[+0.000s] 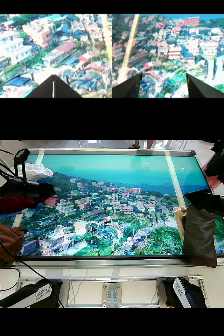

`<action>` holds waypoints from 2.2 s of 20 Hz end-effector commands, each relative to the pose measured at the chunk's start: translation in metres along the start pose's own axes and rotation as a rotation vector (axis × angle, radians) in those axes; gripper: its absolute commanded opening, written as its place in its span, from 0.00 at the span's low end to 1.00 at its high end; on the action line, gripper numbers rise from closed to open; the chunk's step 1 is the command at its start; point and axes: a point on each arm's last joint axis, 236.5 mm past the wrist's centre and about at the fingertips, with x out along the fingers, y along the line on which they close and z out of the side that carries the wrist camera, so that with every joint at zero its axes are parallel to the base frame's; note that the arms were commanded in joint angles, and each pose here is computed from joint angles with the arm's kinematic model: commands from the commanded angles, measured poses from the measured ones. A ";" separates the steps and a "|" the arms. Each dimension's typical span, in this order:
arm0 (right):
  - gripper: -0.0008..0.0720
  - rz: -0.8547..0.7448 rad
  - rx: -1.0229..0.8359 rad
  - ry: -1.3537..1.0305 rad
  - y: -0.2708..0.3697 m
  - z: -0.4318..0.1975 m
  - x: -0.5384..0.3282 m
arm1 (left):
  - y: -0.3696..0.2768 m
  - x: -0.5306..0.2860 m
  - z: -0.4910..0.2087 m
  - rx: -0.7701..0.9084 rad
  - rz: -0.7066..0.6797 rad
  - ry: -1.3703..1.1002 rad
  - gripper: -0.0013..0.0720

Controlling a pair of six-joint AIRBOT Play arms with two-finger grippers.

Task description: Fold the shirts.

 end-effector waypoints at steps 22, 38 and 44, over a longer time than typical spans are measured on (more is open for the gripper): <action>0.87 -0.054 0.002 -0.173 -0.013 0.041 -0.004 | 0.077 0.000 -0.006 0.106 0.293 0.050 0.06; 0.87 -0.060 0.004 -0.180 -0.014 0.043 -0.004 | 0.335 -0.103 -0.238 -1.045 0.691 0.015 1.00; 0.87 -0.059 0.005 -0.180 -0.014 0.043 -0.004 | 0.346 -0.086 -0.275 -1.144 0.683 0.105 1.00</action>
